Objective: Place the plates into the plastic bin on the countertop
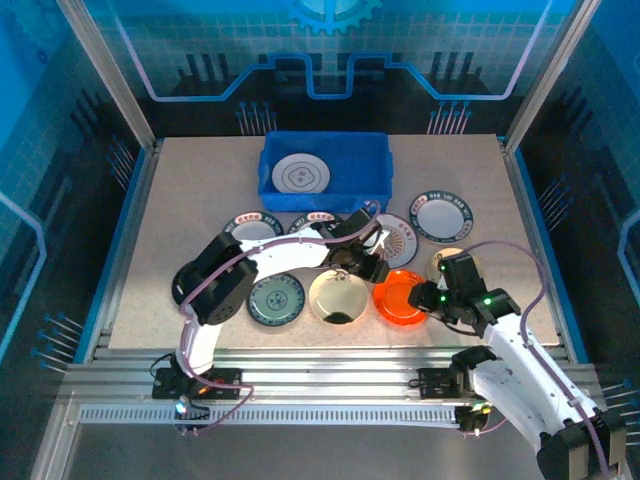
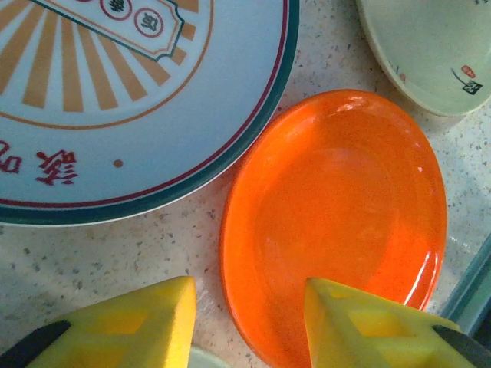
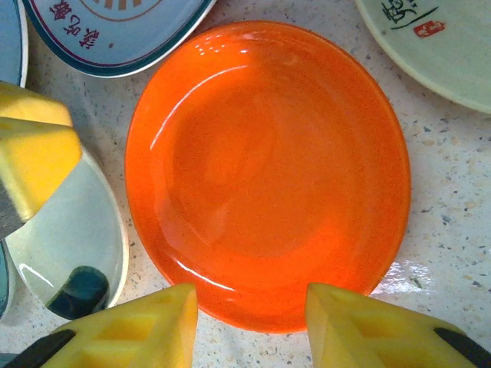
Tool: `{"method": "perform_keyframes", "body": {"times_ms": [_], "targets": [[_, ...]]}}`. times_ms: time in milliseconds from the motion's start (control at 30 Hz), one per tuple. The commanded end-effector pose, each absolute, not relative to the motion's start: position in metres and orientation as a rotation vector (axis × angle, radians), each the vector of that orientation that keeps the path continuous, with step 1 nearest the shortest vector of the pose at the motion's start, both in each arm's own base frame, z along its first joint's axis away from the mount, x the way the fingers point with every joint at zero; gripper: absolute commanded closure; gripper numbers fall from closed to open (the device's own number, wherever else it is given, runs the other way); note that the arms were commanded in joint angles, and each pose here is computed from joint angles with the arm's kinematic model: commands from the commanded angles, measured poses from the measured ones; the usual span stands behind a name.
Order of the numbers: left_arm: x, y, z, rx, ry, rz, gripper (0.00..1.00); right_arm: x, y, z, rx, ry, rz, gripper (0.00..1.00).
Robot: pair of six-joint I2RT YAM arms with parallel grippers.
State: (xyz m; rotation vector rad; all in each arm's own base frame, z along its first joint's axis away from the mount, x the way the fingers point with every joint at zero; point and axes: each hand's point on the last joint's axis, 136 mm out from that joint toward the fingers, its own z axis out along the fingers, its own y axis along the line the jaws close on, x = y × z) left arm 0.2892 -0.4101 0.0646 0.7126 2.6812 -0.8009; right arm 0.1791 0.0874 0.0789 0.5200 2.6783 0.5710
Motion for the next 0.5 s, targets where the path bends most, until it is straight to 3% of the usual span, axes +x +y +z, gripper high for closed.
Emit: {"method": "perform_keyframes", "body": {"times_ms": [0,467], "targets": [[0.282,-0.413,0.05,0.759,2.737,-0.768,0.6,0.175,0.088,0.073,0.542,2.685,0.589,0.58],[0.275,-0.421,0.031,0.778,2.817,-0.78,0.61,0.176,0.089,0.061,0.567,2.681,0.637,0.58]]}}
